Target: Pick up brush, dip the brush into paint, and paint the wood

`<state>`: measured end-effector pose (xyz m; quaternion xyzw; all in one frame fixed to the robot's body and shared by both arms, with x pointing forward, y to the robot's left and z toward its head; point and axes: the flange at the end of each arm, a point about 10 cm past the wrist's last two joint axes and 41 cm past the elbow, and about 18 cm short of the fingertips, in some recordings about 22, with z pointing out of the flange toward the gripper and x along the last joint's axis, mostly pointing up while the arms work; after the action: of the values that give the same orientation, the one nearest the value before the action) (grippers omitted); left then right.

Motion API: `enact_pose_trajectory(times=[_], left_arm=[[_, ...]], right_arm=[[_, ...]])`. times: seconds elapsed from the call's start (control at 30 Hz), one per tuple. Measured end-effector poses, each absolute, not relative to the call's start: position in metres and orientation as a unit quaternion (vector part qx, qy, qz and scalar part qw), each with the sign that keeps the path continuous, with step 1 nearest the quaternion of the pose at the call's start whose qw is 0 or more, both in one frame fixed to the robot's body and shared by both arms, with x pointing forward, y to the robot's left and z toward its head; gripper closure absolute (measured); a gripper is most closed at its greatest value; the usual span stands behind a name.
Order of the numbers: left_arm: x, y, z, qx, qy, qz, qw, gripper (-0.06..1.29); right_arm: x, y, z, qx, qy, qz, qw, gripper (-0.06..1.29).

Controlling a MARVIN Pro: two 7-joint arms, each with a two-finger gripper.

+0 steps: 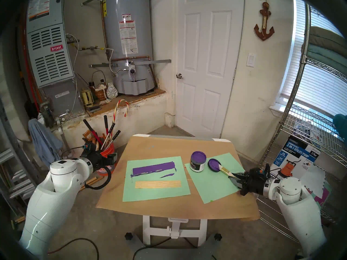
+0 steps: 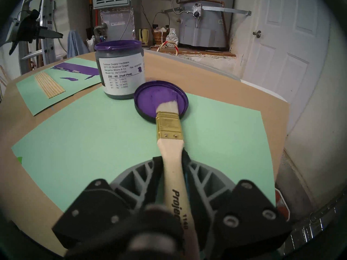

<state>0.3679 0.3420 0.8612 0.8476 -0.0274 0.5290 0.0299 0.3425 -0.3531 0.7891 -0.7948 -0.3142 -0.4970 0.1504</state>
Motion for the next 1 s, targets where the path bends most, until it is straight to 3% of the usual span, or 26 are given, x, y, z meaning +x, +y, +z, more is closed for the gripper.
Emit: enact_pose_trajectory(times=[0.1, 0.23, 0.83, 1.0], left_arm=[[0.368, 0.342, 0.861, 0.848, -0.027, 0.529, 0.030, -0.02], [0.368, 0.342, 0.861, 0.848, -0.027, 0.529, 0.030, -0.02], [0.368, 0.342, 0.861, 0.848, -0.027, 0.529, 0.030, -0.02], [0.368, 0.342, 0.861, 0.848, -0.027, 0.529, 0.030, -0.02]], right_arm=[[0.342, -0.353, 0.789, -0.793, -0.318, -0.498, 0.152, 0.81], [0.342, -0.353, 0.790, -0.790, -0.322, -0.499, 0.154, 0.86], [0.341, -0.354, 0.797, -0.777, -0.359, -0.495, 0.152, 0.91], [0.342, -0.355, 0.803, -0.770, -0.372, -0.495, 0.152, 0.99]])
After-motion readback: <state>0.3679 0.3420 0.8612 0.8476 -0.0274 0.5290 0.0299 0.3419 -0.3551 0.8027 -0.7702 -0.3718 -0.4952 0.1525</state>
